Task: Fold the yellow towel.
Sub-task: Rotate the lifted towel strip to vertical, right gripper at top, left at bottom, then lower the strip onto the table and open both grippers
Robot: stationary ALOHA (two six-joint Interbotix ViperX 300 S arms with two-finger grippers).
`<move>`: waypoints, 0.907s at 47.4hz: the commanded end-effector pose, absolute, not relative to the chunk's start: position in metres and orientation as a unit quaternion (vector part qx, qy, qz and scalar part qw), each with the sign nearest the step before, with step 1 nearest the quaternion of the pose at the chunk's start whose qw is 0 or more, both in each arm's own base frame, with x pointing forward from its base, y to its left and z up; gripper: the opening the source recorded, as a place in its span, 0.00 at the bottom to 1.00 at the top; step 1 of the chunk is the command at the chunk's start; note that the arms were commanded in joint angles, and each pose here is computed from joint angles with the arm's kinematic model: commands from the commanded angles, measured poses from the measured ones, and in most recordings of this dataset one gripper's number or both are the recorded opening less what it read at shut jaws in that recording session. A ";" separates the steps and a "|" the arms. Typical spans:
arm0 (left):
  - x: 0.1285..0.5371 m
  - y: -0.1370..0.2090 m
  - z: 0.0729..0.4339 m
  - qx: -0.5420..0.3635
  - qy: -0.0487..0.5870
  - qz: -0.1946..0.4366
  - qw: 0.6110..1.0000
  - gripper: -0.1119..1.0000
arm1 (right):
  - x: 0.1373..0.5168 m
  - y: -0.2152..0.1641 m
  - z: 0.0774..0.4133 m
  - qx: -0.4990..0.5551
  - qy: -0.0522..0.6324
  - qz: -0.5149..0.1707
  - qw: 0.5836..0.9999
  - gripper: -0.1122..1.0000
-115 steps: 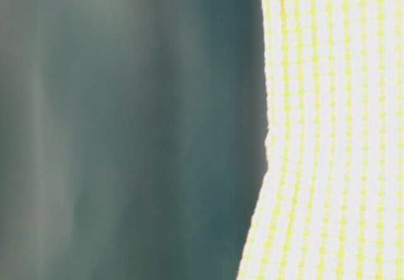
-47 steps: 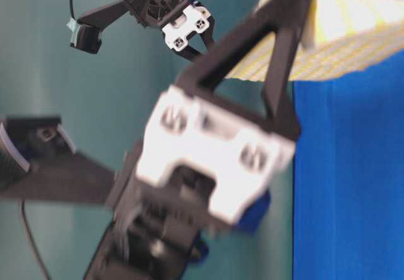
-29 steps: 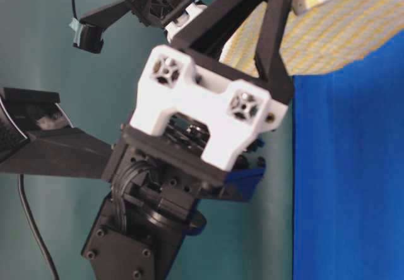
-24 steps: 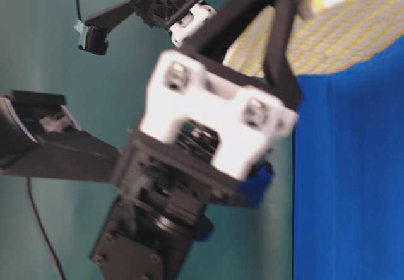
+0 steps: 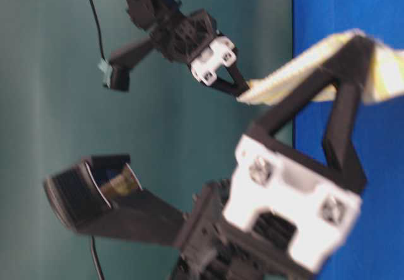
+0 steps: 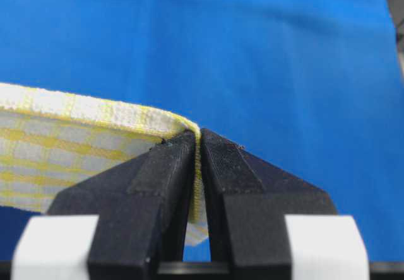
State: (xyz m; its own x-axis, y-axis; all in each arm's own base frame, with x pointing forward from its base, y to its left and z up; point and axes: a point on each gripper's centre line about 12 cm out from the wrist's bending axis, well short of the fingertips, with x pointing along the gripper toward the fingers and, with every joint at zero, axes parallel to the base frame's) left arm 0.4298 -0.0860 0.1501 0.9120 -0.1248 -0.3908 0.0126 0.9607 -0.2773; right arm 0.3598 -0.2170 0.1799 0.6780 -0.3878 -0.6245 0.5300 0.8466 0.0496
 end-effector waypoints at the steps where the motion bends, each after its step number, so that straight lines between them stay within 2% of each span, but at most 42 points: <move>1: 0.423 -0.105 0.169 -0.136 0.183 -0.061 0.972 0.13 | 0.373 -0.225 0.196 0.105 0.288 -0.254 0.917 0.14; 13: 0.414 -0.105 0.163 -0.135 0.193 -0.061 0.970 0.16 | 0.396 -0.222 0.188 0.105 0.304 -0.235 0.917 0.14; 35: 0.409 -0.101 0.156 -0.133 0.202 -0.057 0.969 0.25 | 0.399 -0.222 0.182 0.106 0.310 -0.233 0.916 0.14; 40: 0.410 -0.099 0.156 -0.133 0.204 -0.054 0.968 0.29 | 0.400 -0.220 0.180 0.104 0.311 -0.230 0.916 0.15; 43: 0.409 -0.098 0.155 -0.134 0.208 -0.053 0.968 0.37 | 0.400 -0.219 0.180 0.104 0.312 -0.229 0.916 0.23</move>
